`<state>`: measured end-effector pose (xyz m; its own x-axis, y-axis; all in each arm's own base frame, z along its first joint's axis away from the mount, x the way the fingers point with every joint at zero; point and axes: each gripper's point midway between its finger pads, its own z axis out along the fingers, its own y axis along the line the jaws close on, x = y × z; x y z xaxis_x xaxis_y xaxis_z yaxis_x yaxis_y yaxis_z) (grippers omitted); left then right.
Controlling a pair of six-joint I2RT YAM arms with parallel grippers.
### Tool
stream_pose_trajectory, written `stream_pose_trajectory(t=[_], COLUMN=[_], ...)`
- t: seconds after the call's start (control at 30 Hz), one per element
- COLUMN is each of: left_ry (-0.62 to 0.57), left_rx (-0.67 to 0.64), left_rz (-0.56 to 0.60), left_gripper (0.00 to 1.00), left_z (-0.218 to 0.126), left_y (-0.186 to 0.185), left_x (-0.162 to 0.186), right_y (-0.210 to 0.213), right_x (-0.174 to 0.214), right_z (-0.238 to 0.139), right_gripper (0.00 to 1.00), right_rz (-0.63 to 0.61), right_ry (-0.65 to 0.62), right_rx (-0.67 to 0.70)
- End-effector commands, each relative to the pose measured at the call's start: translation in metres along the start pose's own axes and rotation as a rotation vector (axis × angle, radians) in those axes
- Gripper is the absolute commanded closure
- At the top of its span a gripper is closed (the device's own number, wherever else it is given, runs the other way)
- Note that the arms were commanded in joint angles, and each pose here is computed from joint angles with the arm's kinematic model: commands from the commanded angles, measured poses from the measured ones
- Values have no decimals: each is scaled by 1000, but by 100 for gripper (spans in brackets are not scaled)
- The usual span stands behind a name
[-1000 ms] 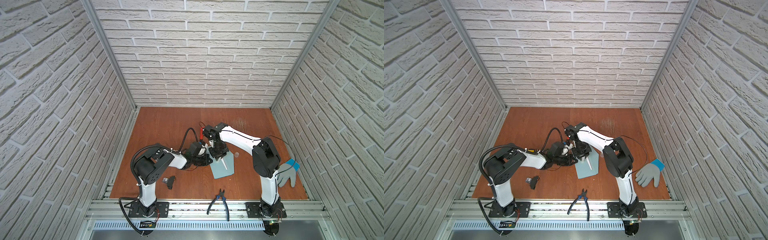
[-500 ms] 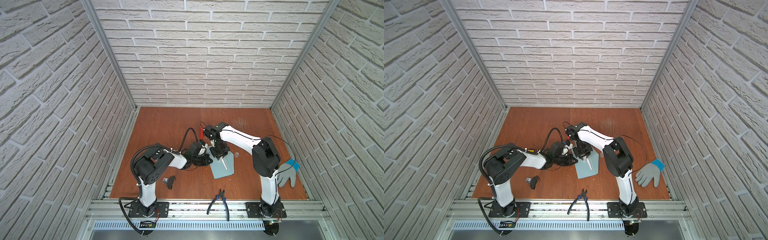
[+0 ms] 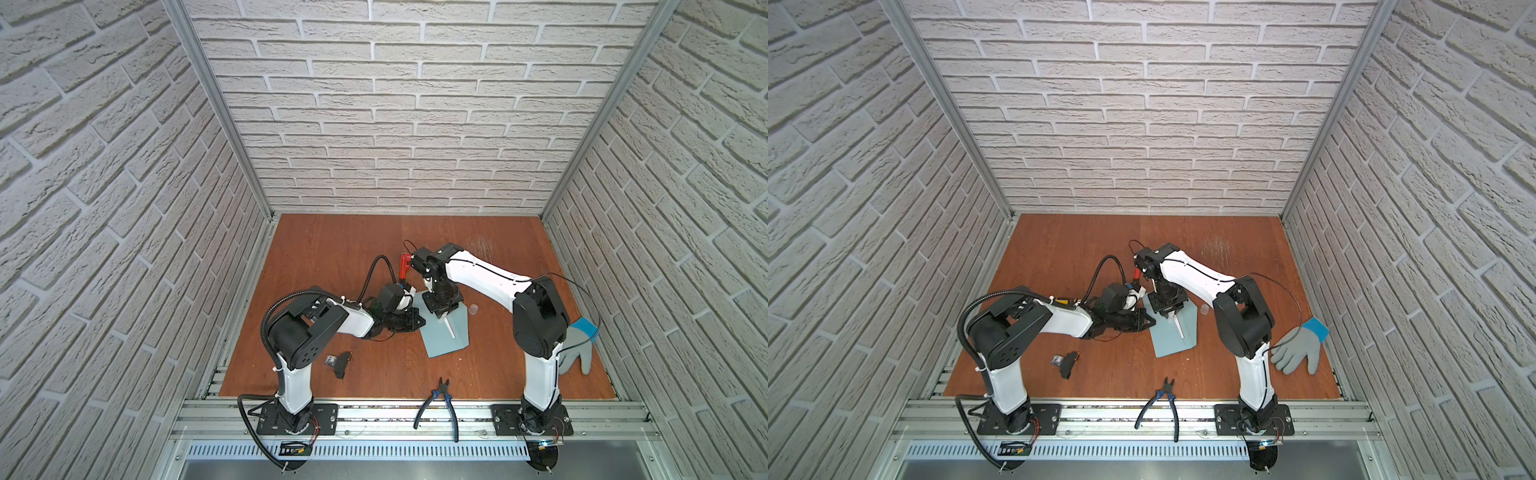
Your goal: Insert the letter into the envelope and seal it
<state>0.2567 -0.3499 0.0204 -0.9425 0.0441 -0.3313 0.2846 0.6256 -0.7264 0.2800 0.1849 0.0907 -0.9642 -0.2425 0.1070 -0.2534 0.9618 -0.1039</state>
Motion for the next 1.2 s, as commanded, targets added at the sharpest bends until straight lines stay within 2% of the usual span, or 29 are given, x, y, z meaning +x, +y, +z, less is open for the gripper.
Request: stream_pose_trajectory(t=[0.0, 0.27, 0.67, 0.87, 1.17], left_ry=[77, 82, 81, 83, 83], left_rx=[-114, -113, -99, -94, -98], left_rz=[-43, -38, -31, -31, -28], left_gripper=[100, 100, 100, 100, 100], left_z=[-2, -2, -2, -1, -3], left_y=[31, 31, 25, 24, 25], left_x=[23, 24, 21, 20, 19], right_y=[-14, -7, 23, 23, -8], right_x=[13, 13, -1, -4, -4], right_z=[-27, -30, 1, 20, 30], right_gripper=[95, 95, 95, 95, 95], right_rz=[12, 7, -38, -46, -25], right_ry=[-39, -47, 9, 57, 81], right_rx=[11, -25, -80, -51, 100])
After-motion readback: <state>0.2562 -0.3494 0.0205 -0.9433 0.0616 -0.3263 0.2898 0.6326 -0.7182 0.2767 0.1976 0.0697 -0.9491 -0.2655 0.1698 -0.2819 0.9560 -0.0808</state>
